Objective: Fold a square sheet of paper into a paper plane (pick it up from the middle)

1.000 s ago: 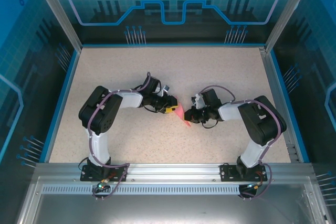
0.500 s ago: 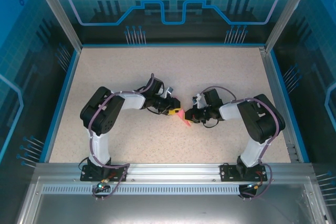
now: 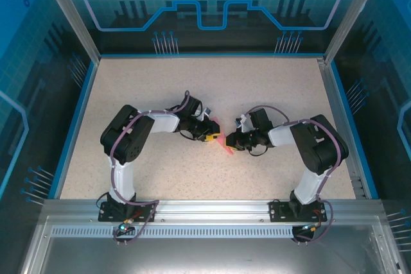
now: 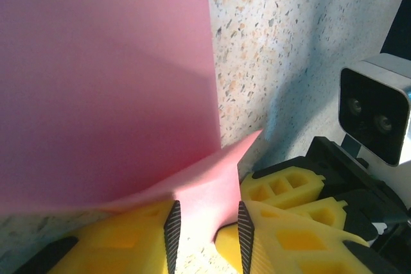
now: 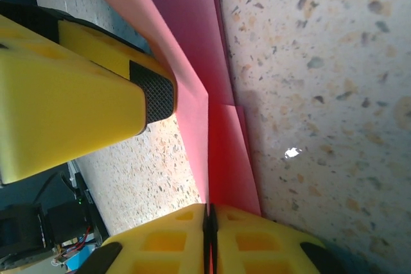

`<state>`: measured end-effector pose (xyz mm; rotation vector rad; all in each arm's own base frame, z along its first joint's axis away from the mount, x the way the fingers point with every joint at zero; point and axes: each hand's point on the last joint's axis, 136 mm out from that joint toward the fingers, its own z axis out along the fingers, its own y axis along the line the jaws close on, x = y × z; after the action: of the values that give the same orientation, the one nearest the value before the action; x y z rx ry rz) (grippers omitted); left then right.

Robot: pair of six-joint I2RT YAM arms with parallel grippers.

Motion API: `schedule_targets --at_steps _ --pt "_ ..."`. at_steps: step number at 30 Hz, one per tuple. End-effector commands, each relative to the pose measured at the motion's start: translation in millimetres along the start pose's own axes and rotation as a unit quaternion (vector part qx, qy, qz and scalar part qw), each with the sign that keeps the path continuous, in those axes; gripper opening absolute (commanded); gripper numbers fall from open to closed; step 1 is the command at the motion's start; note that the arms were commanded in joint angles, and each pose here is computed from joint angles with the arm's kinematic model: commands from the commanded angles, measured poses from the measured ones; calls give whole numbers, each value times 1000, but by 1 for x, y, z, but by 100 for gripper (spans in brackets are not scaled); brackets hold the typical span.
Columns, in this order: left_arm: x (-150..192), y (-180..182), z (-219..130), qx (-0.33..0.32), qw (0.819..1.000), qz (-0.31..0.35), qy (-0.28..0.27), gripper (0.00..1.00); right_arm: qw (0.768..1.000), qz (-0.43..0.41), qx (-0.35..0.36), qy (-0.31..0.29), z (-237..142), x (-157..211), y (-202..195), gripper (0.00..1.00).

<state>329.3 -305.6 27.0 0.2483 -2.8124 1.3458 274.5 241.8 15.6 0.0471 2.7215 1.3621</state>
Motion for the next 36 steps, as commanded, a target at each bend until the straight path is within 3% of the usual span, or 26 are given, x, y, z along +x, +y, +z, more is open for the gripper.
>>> schedule_targets --at_steps 1,7,23,28,32,36 --pt "1 20 6 -43 999 -16 4 33 1000 7 17 5 -2 3 -8 15" --pt "1 28 7 -64 997 -30 9 32 1000 -10 25 0 -14 5 0 16" --pt "3 41 10 -86 995 -51 14 32 998 28 51 39 -7 29 -27 13" --pt "4 41 10 -87 995 -50 15 32 999 7 47 7 -21 18 -5 17" --pt "4 40 9 -89 995 -50 15 32 991 -53 121 -36 -43 8 10 20" --pt "3 41 9 -91 994 -50 13 31 983 -93 153 -31 -41 11 24 19"
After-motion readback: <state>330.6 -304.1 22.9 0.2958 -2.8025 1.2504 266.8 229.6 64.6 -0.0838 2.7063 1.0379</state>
